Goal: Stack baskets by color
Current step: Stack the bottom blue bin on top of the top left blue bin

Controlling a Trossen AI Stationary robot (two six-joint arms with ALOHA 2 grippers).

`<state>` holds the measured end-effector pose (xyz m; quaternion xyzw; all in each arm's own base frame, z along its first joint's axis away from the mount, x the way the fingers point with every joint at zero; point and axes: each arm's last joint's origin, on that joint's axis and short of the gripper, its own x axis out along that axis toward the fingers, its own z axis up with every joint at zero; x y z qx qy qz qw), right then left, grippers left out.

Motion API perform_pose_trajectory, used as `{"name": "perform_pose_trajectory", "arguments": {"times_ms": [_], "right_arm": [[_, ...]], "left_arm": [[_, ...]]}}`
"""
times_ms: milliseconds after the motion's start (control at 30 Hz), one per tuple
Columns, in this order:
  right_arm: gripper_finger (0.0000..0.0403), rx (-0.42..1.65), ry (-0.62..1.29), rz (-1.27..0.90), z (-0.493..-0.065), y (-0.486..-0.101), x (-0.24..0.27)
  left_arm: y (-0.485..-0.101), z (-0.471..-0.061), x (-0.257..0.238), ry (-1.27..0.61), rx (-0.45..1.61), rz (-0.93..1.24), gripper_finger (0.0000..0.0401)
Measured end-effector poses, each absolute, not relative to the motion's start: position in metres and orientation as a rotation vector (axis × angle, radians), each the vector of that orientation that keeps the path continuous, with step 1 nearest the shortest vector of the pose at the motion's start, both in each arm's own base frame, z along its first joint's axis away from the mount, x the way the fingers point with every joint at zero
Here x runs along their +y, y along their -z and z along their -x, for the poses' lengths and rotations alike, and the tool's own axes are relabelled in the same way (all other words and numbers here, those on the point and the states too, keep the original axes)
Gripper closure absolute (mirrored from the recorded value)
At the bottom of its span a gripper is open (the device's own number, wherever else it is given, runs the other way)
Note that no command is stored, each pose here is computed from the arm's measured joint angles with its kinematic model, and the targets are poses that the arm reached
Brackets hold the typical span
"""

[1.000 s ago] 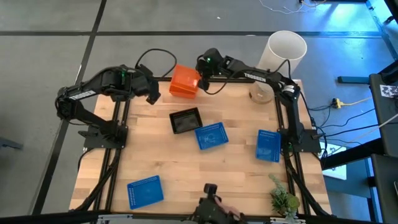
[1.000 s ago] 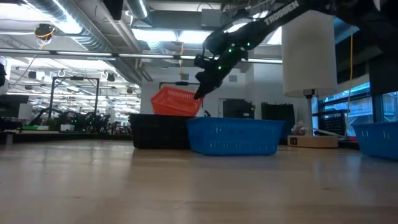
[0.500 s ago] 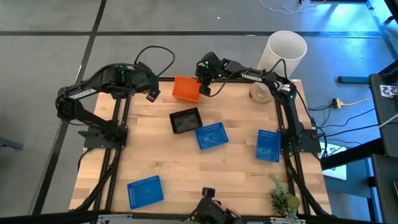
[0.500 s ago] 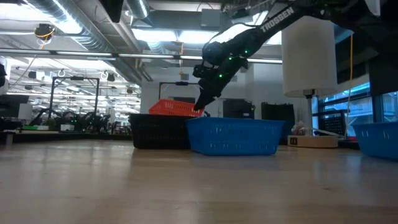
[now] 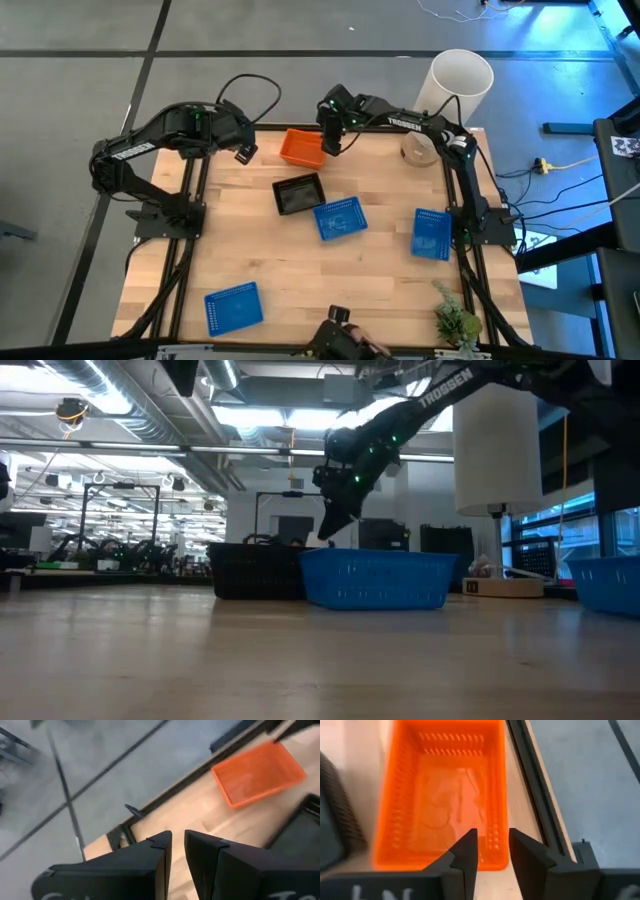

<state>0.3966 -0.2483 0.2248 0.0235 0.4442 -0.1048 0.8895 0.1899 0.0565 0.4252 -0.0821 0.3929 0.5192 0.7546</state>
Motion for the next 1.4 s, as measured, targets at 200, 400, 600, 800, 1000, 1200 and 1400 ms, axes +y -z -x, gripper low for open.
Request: {"name": "perform_pose_trajectory", "arguments": {"times_ms": [200,400,600,800,1000,1200,1400], "right_arm": [[0.0282,0.918,0.142,-0.027,-0.404,-0.275,-0.235],[0.0283,0.813,-0.179,-0.089,-0.405,-0.323,-0.207],[0.0283,0.704,-0.521,-0.152,-0.4,-0.354,-0.175],[0.0283,0.613,-0.734,-0.156,-0.394,-0.374,-0.145],[0.0283,0.615,-0.778,-0.133,-0.393,-0.383,-0.122],[0.0284,0.615,-0.796,-0.121,-0.388,-0.397,-0.101],[0.0283,0.632,-0.783,-0.147,-0.388,-0.399,-0.096]], "left_arm": [[-0.42,-0.191,0.052,-0.977,0.953,0.285,0.0356],[-0.389,-0.2,0.039,-0.708,1.171,0.442,0.0356],[-0.337,-0.196,0.005,-0.442,1.444,0.586,0.0356],[-0.287,-0.187,-0.027,-0.286,1.539,0.68,0.0356],[-0.255,-0.191,-0.055,-0.113,1.441,0.749,0.0356],[-0.234,-0.189,-0.084,0.014,1.394,0.668,0.0356],[-0.232,-0.184,-0.092,-0.008,1.402,0.627,0.039]]}}
